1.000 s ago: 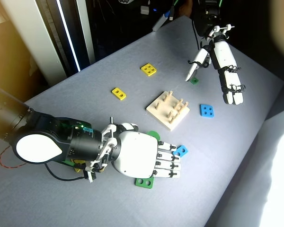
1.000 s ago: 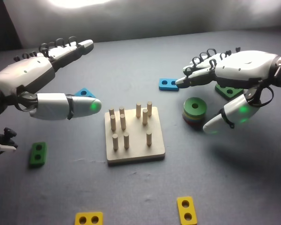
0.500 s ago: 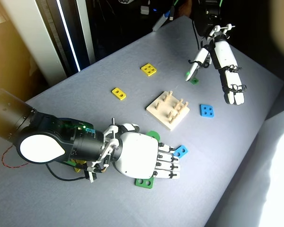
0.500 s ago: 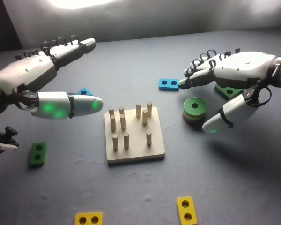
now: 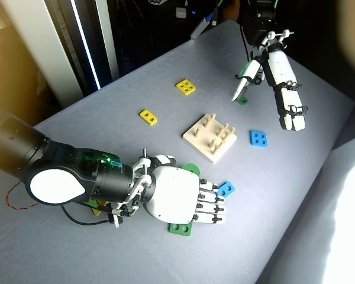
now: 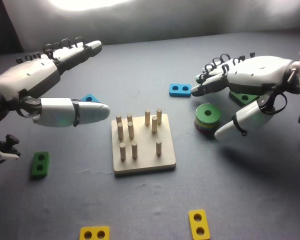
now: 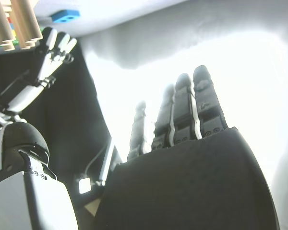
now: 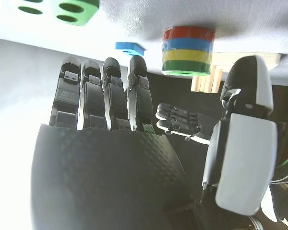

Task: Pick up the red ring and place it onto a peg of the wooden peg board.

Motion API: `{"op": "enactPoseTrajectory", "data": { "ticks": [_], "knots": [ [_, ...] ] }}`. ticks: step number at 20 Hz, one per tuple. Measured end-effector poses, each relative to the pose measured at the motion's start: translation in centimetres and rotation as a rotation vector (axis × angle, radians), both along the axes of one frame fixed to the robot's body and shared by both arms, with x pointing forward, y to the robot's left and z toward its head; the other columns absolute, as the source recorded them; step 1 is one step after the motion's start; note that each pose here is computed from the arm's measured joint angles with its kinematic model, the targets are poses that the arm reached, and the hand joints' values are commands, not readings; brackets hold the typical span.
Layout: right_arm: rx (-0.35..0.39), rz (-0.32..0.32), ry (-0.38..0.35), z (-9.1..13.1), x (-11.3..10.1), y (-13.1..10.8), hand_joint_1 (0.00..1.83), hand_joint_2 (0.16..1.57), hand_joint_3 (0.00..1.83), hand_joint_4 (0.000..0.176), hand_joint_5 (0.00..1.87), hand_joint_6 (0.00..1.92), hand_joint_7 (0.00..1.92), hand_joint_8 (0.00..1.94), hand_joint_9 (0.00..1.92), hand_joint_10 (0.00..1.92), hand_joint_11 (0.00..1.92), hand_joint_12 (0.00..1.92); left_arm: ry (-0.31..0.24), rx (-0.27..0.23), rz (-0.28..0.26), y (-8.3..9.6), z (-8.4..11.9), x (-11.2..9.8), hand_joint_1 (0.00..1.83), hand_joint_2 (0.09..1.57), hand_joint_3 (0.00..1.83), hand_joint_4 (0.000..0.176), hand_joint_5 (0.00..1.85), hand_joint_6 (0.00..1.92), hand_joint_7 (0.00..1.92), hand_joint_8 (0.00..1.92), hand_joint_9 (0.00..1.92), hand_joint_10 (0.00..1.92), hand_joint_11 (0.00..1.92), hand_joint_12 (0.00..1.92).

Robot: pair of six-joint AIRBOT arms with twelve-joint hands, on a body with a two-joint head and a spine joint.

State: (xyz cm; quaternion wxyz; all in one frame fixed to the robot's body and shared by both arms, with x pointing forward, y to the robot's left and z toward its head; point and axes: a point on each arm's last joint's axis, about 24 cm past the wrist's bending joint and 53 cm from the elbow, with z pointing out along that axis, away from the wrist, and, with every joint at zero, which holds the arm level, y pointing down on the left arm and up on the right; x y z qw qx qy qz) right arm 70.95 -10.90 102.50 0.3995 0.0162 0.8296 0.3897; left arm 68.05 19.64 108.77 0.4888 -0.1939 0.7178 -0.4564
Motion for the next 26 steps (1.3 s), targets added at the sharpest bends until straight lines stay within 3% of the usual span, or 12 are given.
{"op": "enactPoseTrajectory", "data": {
  "ticks": [7,8,9,10,16,19,20,22,23,26],
  "knots": [
    [-0.003,0.004,0.005,-0.3,-0.2,0.1,0.79,0.97,0.01,0.0,0.55,0.04,0.21,0.01,0.05,0.0,0.0,0.0,-0.001,0.0,-0.001,0.0,0.0,0.0,0.44,0.94,0.0,0.176,0.03,0.0,0.0,0.0,0.0,0.0,0.0,0.0],
    [-0.004,0.004,0.005,-0.3,-0.2,0.0,0.79,0.97,0.01,0.0,0.55,0.04,0.21,0.01,0.05,0.0,0.0,0.0,-0.002,0.0,-0.001,0.0,0.0,0.0,0.44,0.94,0.0,0.176,0.03,0.0,0.0,0.0,0.0,0.0,0.0,0.0],
    [-0.003,0.004,0.005,-0.3,-0.2,0.1,0.83,0.98,0.01,0.0,0.56,0.05,0.22,0.01,0.06,0.01,0.0,0.0,-0.002,-0.001,-0.001,0.0,0.1,0.0,0.43,0.95,0.0,0.161,0.03,0.0,0.0,0.0,0.0,0.0,0.0,0.0],
    [-0.001,0.004,0.006,-0.3,-0.2,0.1,0.84,0.98,0.01,0.0,0.57,0.05,0.23,0.01,0.06,0.01,0.0,0.0,-0.003,-0.001,-0.002,-0.1,0.1,0.0,0.45,0.95,0.0,0.173,0.04,0.0,0.0,0.0,0.0,0.0,0.0,0.0],
    [0.01,0.006,0.012,-0.4,-0.3,0.4,0.82,0.97,0.0,0.001,0.54,0.03,0.21,0.0,0.04,0.0,0.0,0.0,-0.004,-0.001,-0.002,-0.1,0.1,0.0,0.44,0.96,0.0,0.176,0.03,0.0,0.0,0.0,0.0,0.0,0.0,0.0],
    [0.016,0.01,0.016,-0.4,-0.4,0.8,0.8,0.96,0.0,0.016,0.54,0.02,0.21,0.0,0.04,0.0,0.0,0.0,-0.004,-0.001,-0.003,-0.1,0.1,0.0,0.45,0.97,0.0,0.176,0.03,0.0,0.0,0.0,0.0,0.0,0.0,0.0],
    [0.017,0.012,0.017,-0.5,-0.5,0.9,0.81,0.96,0.0,0.036,0.53,0.01,0.2,0.0,0.03,0.0,0.0,0.0,-0.004,-0.001,-0.003,-0.1,0.1,0.0,0.43,0.97,0.0,0.176,0.03,0.0,0.0,0.0,0.0,0.0,0.0,0.0],
    [0.021,0.015,0.019,-0.6,-0.5,1.2,0.85,0.95,0.0,0.038,0.55,0.02,0.21,0.0,0.03,0.0,0.0,0.0,-0.004,-0.002,-0.003,-0.1,0.1,0.0,0.42,0.96,0.0,0.176,0.02,0.0,0.0,0.0,0.0,0.0,0.0,0.0],
    [0.022,0.017,0.02,-0.6,-0.6,1.3,0.86,0.95,0.0,0.052,0.55,0.02,0.21,0.0,0.03,0.0,0.0,0.0,-0.004,-0.001,-0.003,-0.1,0.1,0.0,0.43,0.96,0.0,0.176,0.02,0.0,0.0,0.0,0.0,0.0,0.0,0.0],
    [0.025,0.019,0.021,-0.6,-0.6,1.4,0.86,0.96,0.0,0.049,0.56,0.02,0.21,0.0,0.03,0.0,0.0,0.0,-0.004,-0.002,-0.003,-0.1,0.1,0.0,0.45,0.97,0.0,0.176,0.03,0.0,0.0,0.0,0.0,0.0,0.0,0.0]
  ]
}}
